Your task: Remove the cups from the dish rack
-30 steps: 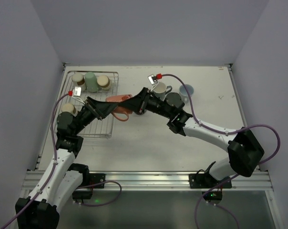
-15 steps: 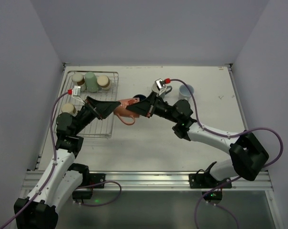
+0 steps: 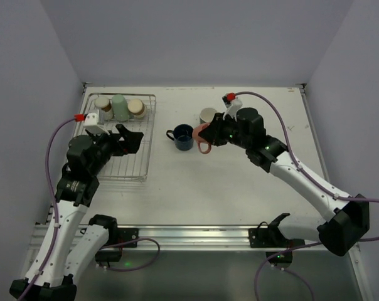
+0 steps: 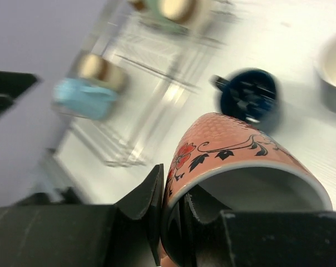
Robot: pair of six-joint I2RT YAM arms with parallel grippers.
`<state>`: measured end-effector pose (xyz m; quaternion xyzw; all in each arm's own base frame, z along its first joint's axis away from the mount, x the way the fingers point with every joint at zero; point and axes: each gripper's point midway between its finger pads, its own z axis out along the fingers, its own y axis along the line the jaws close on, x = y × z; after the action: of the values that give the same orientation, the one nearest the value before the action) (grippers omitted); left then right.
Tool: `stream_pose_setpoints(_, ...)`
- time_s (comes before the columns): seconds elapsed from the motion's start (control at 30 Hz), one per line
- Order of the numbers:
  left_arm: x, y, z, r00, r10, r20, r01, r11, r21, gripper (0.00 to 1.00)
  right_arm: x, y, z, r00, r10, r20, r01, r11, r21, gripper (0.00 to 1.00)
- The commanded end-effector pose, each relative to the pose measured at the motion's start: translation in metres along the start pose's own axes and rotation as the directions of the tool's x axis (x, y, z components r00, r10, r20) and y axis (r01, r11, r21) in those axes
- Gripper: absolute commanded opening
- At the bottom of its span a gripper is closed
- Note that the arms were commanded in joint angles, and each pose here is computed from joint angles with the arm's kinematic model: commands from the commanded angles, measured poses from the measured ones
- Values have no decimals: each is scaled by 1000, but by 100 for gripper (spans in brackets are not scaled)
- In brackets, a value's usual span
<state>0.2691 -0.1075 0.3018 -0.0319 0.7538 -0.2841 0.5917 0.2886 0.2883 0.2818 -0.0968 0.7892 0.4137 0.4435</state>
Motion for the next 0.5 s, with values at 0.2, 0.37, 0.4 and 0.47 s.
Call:
stream_pose_setpoints(0.2,39,83,-28,989,112,-98,-141,918,-370,100,40,-123,19,933,-165,-320,300,848,437,0)
stream_pose_setpoints(0.37,45,92,-26,989,98,-111,-134,905,-403,100,42,-137,46,919,-178,-352,336,821,461,0)
stream_pose_setpoints(0.4,49,93,-25,989,89,-118,-130,906,-402,100,44,-138,51,916,-187,-354,347,813,468,0)
stream_pose_setpoints(0.47,54,96,-23,989,81,-125,-125,905,-406,100,52,-144,63,906,-187,-381,364,803,472,0)
